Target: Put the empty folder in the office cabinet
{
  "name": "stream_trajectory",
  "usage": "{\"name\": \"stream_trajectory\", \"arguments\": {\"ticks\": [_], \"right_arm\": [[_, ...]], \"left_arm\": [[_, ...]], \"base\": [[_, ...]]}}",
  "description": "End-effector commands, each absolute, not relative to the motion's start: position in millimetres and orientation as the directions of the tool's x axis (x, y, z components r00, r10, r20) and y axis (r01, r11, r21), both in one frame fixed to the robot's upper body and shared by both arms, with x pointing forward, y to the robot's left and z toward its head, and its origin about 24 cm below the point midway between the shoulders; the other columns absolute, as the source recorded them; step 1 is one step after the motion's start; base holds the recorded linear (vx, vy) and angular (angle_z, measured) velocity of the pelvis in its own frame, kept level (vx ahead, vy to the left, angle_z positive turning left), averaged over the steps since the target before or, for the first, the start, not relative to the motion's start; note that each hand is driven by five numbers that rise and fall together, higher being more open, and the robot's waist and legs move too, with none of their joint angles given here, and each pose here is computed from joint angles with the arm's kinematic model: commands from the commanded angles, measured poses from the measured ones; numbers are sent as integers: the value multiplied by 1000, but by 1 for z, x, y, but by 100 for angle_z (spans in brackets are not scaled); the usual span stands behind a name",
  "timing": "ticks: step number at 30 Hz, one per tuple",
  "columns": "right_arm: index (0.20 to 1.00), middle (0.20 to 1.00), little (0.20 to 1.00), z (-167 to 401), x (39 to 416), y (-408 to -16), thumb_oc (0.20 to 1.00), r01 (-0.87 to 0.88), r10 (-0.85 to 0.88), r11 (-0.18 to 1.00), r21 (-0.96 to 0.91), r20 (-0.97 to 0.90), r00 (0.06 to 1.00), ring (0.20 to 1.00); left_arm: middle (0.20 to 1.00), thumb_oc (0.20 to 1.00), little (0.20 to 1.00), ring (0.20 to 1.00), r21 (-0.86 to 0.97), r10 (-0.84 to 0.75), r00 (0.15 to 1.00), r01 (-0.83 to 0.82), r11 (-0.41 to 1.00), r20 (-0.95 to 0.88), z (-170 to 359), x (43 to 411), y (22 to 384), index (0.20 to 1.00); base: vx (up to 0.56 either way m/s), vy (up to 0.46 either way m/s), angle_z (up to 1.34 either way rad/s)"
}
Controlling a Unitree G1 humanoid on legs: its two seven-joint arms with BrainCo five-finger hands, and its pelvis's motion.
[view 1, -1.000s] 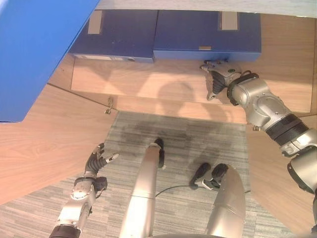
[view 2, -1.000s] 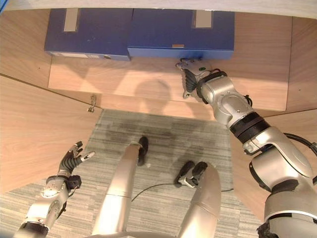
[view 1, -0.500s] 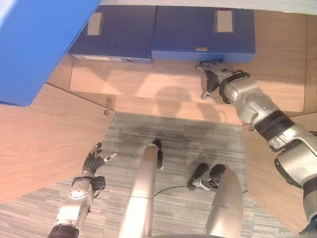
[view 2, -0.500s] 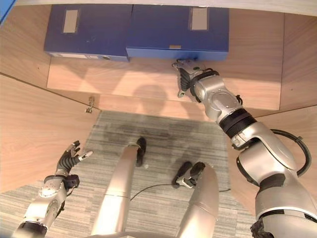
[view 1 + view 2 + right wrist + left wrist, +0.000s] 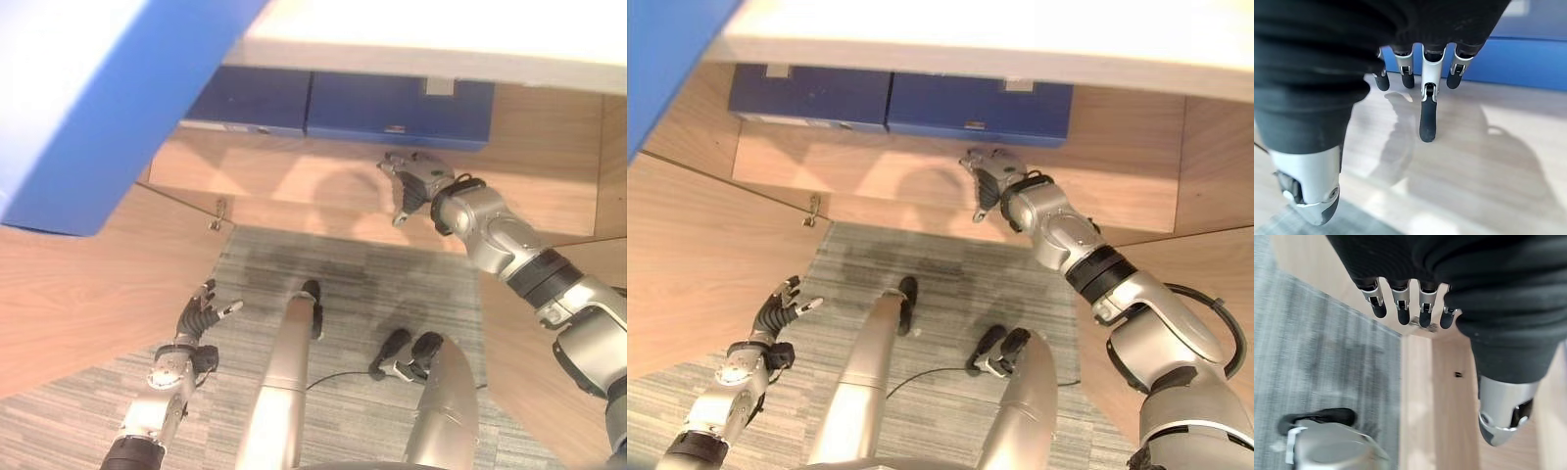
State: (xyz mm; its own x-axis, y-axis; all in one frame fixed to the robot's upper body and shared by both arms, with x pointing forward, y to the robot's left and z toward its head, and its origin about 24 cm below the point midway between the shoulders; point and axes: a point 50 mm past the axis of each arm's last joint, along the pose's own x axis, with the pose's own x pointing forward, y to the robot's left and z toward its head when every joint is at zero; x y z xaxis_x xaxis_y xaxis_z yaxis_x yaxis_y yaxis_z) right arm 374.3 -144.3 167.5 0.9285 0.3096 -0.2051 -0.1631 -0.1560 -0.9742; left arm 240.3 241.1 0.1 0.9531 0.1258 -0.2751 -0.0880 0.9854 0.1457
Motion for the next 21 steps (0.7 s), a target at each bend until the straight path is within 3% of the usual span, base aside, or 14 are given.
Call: {"name": "stream_trajectory", "arguments": {"ticks": [1, 14, 17, 18, 21], "right_arm": [[1000, 1000, 1000, 43, 326, -113, 1000, -630, 397, -286, -722, -688, 607, 1000], [1000, 1000, 1000, 10, 335, -111, 1000, -685, 292, -215, -696, -715, 635, 1000], [1000, 1000, 1000, -23, 323, -115, 1000, -778, 236, -20, -627, -759, 606, 1000], [1000, 1000, 1000, -24, 323, -115, 1000, -778, 237, -17, -628, -759, 607, 1000], [1000, 1000, 1000, -57, 302, -118, 1000, -804, 203, 329, -495, -794, 572, 1000]], "left_arm": [[1000, 1000, 1000, 1000, 155, 125, 980, -101, 983, -152, 24, 249, 245, 1000], [1000, 1000, 1000, 1000, 157, 59, 979, -28, 987, -196, 15, 259, 234, 1000], [1000, 1000, 1000, 1000, 140, 13, 957, 29, 990, -291, -9, 260, 221, 1000], [1000, 1000, 1000, 1000, 141, 13, 957, 30, 990, -291, -9, 260, 221, 1000], [1000, 1000, 1000, 1000, 126, 5, 907, 53, 991, -420, -42, 253, 211, 1000]], "base": [[-55, -6, -6], [-63, -17, 1], [-65, -42, -4], [-31, -31, -15], [-17, -23, -19]]}}
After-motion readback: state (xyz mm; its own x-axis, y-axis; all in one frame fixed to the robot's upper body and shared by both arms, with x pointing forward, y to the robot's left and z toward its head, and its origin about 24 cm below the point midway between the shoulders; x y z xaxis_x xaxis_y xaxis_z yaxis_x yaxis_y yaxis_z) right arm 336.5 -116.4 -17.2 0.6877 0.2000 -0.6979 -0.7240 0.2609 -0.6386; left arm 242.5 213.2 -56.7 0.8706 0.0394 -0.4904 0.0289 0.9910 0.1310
